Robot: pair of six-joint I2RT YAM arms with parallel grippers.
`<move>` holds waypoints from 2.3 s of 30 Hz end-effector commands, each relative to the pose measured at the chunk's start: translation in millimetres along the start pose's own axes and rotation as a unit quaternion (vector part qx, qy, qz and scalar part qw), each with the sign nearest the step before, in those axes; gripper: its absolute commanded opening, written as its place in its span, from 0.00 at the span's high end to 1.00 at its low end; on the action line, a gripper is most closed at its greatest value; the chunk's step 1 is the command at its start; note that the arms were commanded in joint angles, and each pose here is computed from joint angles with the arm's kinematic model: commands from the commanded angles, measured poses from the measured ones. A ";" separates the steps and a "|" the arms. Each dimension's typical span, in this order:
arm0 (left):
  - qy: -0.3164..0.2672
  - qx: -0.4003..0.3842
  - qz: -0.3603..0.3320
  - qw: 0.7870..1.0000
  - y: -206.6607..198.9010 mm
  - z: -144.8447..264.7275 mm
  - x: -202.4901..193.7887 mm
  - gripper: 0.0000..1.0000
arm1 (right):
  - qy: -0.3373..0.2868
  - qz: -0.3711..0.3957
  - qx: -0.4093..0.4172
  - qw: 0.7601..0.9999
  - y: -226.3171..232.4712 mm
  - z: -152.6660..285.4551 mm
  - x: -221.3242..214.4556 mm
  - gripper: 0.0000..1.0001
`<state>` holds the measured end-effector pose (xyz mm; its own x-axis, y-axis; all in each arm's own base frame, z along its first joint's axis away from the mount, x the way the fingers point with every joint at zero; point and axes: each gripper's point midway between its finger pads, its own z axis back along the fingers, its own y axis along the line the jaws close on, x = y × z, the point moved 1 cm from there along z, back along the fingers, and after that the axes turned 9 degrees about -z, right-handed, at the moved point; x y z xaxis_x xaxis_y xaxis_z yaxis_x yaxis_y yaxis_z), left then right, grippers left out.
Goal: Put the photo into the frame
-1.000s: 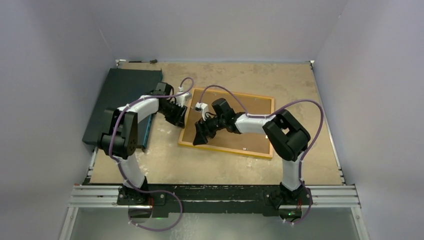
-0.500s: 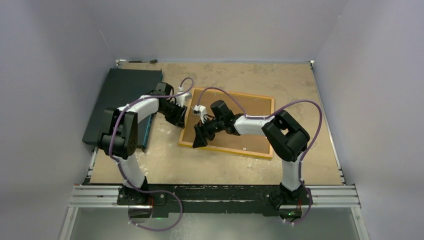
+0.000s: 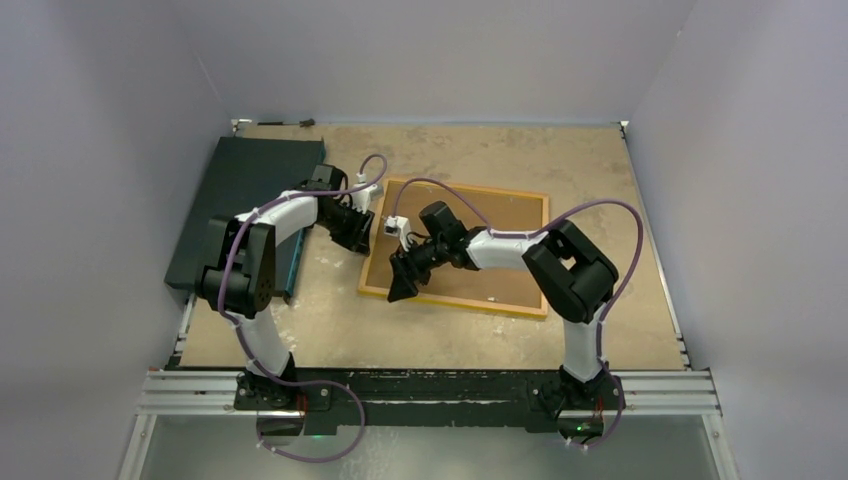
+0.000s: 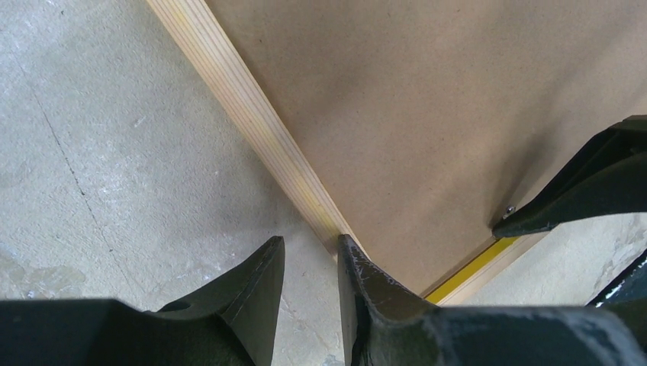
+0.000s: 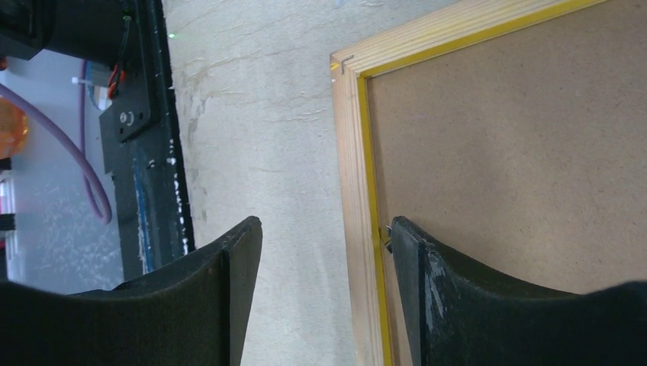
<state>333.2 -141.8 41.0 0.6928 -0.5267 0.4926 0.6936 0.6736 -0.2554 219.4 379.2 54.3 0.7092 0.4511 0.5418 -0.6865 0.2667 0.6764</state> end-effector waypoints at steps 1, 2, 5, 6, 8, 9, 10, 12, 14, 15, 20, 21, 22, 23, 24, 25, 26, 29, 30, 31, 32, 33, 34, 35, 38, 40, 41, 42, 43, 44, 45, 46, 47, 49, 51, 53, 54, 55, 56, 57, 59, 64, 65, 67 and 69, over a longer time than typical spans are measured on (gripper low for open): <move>-0.025 0.011 -0.009 1.000 5.7 3.7 17.8 0.70 | 0.048 -0.013 0.051 0.997 17.7 -3.1 -14.8 0.35; -0.026 0.012 -0.010 1.000 6.1 4.4 19.8 0.70 | 0.048 -0.014 0.056 0.997 19.9 -2.8 -12.1 0.36; -0.032 0.018 -0.018 0.999 8.8 14.4 32.2 0.69 | -0.012 -0.024 0.038 0.999 10.0 13.1 26.1 0.33; -0.037 0.021 -0.025 0.999 10.4 21.2 37.3 0.69 | -0.047 -0.030 0.033 0.998 5.0 24.0 44.7 0.29; -0.050 0.030 -0.040 0.997 11.9 38.0 46.8 0.67 | -0.123 -0.040 0.009 0.992 -11.5 53.2 81.7 0.23; -0.054 0.033 -0.047 0.997 12.1 46.1 48.9 0.66 | -0.159 -0.045 0.003 0.986 -20.9 72.0 98.1 0.22; -0.056 0.035 -0.060 0.996 9.3 55.4 50.1 0.64 | -0.190 -0.054 -0.008 0.980 -31.4 90.6 111.7 0.21; -0.047 0.031 -0.081 0.995 1.3 67.2 43.6 0.62 | -0.251 -0.066 -0.038 0.965 -53.9 128.0 134.4 0.18; -0.033 0.017 -0.098 0.994 -12.7 74.3 28.3 0.59 | -0.303 -0.087 -0.092 0.944 -81.2 160.4 153.8 0.15; -0.030 0.013 -0.111 0.993 -19.8 76.7 21.9 0.58 | -0.326 -0.102 -0.118 0.932 -94.2 172.9 163.8 0.15; 0.032 0.056 -0.250 0.966 -64.2 68.1 -14.4 0.58 | -0.361 -0.124 -0.256 0.888 -168.0 214.4 204.9 0.12; 0.034 0.065 -0.280 0.957 -74.1 66.7 -16.2 0.57 | -0.355 -0.127 -0.277 0.884 -180.8 217.0 210.4 0.12; 0.040 0.070 -0.303 0.950 -81.9 65.3 -18.6 0.57 | -0.351 -0.133 -0.297 0.878 -195.0 218.9 214.0 0.11; 0.051 0.070 -0.324 0.942 -89.5 63.2 -22.5 0.57 | -0.349 -0.133 -0.307 0.876 -206.1 219.4 216.8 0.11; 0.064 0.069 -0.337 0.937 -94.4 59.7 -28.0 0.57 | -0.346 -0.130 -0.315 0.874 -214.0 220.0 219.6 0.11; 0.075 0.068 -0.353 0.930 -99.7 55.7 -32.2 0.57 | -0.340 -0.132 -0.324 0.873 -226.2 217.3 218.8 0.10; 0.086 0.075 -0.364 0.924 -100.1 52.2 -37.2 0.57 | -0.335 -0.135 -0.333 0.871 -234.5 216.8 219.2 0.10; 0.082 0.091 -0.405 0.906 -107.5 44.3 -45.8 0.57 | -0.320 -0.152 -0.354 0.866 -258.9 217.0 214.1 0.10; 0.076 0.099 -0.422 0.898 -110.6 41.9 -47.4 0.56 | -0.319 -0.154 -0.358 0.864 -264.8 217.6 212.9 0.10; 0.075 0.114 -0.439 0.888 -110.3 39.7 -49.2 0.56 | -0.310 -0.163 -0.362 0.864 -270.0 216.9 206.3 0.10; 0.080 0.124 -0.454 0.879 -109.7 37.3 -52.0 0.56 | -0.309 -0.167 -0.367 0.861 -274.1 217.6 203.2 0.10; 0.085 0.138 -0.462 0.872 -106.3 33.2 -55.2 0.56 | -0.307 -0.170 -0.372 0.860 -277.5 218.6 200.0 0.10; 0.087 0.150 -0.470 0.865 -103.8 31.4 -54.4 0.56 | -0.304 -0.173 -0.375 0.858 -280.9 219.0 196.6 0.10; 0.089 0.160 -0.476 0.860 -100.7 29.3 -55.2 0.56 | -0.301 -0.177 -0.377 0.858 -283.5 219.4 193.4 0.10; 0.094 0.191 -0.490 0.846 -89.5 24.2 -56.4 0.56 | -0.288 -0.192 -0.382 0.857 -290.5 217.2 180.5 0.10; 0.103 0.215 -0.490 0.839 -80.3 20.9 -56.9 0.56 | -0.282 -0.206 -0.390 0.852 -294.0 217.4 169.5 0.10; 0.113 0.232 -0.489 0.833 -73.4 19.4 -57.2 0.56 | -0.280 -0.215 -0.395 0.848 -293.8 219.9 164.0 0.10; 0.123 0.248 -0.488 0.828 -65.9 17.8 -58.0 0.56 | -0.277 -0.229 -0.403 0.842 -294.4 222.4 156.3 0.10; 0.131 0.257 -0.482 0.827 -59.1 17.1 -58.7 0.56 | -0.271 -0.243 -0.411 0.836 -294.4 224.2 147.5 0.10; 0.131 0.256 -0.474 0.832 -53.9 16.1 -59.1 0.56 | -0.265 -0.254 -0.412 0.834 -290.5 224.5 139.6 0.11; 0.125 0.258 -0.464 0.838 -48.3 16.8 -56.7 0.56 | -0.261 -0.265 -0.413 0.832 -286.3 224.2 130.6 0.11; 0.117 0.264 -0.458 0.841 -45.5 17.2 -52.6 0.57 | -0.260 -0.274 -0.417 0.827 -281.3 225.6 121.2 0.11; 0.106 0.271 -0.450 0.844 -42.5 18.2 -47.5 0.58 | -0.263 -0.284 -0.418 0.822 -276.6 226.4 112.6 0.11; 0.089 0.284 -0.442 0.846 -37.9 18.5 -38.3 0.58 | -0.273 -0.295 -0.418 0.815 -265.1 228.0 98.6 0.11; 0.077 0.297 -0.440 0.844 -33.4 16.5 -30.0 0.58 | -0.267 -0.310 -0.422 0.809 -257.7 227.3 81.5 0.11; 0.071 0.304 -0.432 0.846 -28.7 12.4 -22.9 0.58 | -0.262 -0.326 -0.427 0.802 -252.7 226.4 65.2 0.11; 0.070 0.305 -0.426 0.849 -25.7 9.7 -19.5 0.58 | -0.262 -0.331 -0.429 0.799 -249.9 226.5 59.2 0.11; 0.069 0.308 -0.418 0.852 -21.6 7.8 -16.7 0.58 | -0.260 -0.337 -0.430 0.796 -247.4 225.7 51.5 0.11; 0.068 0.312 -0.412 0.853 -17.1 6.3 -13.1 0.59 | -0.258 -0.341 -0.431 0.795 -244.0 225.5 45.6 0.11; 0.064 0.318 -0.407 0.854 -11.4 5.8 -5.5 0.59 | -0.256 -0.343 -0.431 0.794 -240.4 225.2 39.3 0.12; 0.057 0.329 -0.396 0.856 2.0 4.7 7.2 0.59 | -0.256 -0.358 -0.433 0.787 -231.0 225.7 25.6 0.12; 0.022 0.362 -0.355 0.862 37.6 -5.4 48.4 0.59 | -0.275 -0.378 -0.438 0.768 -207.5 231.9 -1.2 0.11; 0.011 0.373 -0.350 0.859 43.3 -7.8 55.8 0.59 | -0.275 -0.383 -0.436 0.767 -202.9 232.0 -6.1 0.11; -0.002 0.383 -0.337 0.860 52.8 -16.2 66.1 0.59 | -0.272 -0.390 -0.432 0.766 -193.3 231.3 -16.0 0.11; 0.000 0.381 -0.321 0.867 60.4 -30.8 72.5 0.59 | -0.268 -0.399 -0.430 0.764 -183.4 230.6 -28.5 0.11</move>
<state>389.3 -117.3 36.5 0.2369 -0.9591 0.1551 0.6661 0.2766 0.6927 408.0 107.5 40.0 0.7072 -0.4632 0.5341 0.2565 0.8721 0.4168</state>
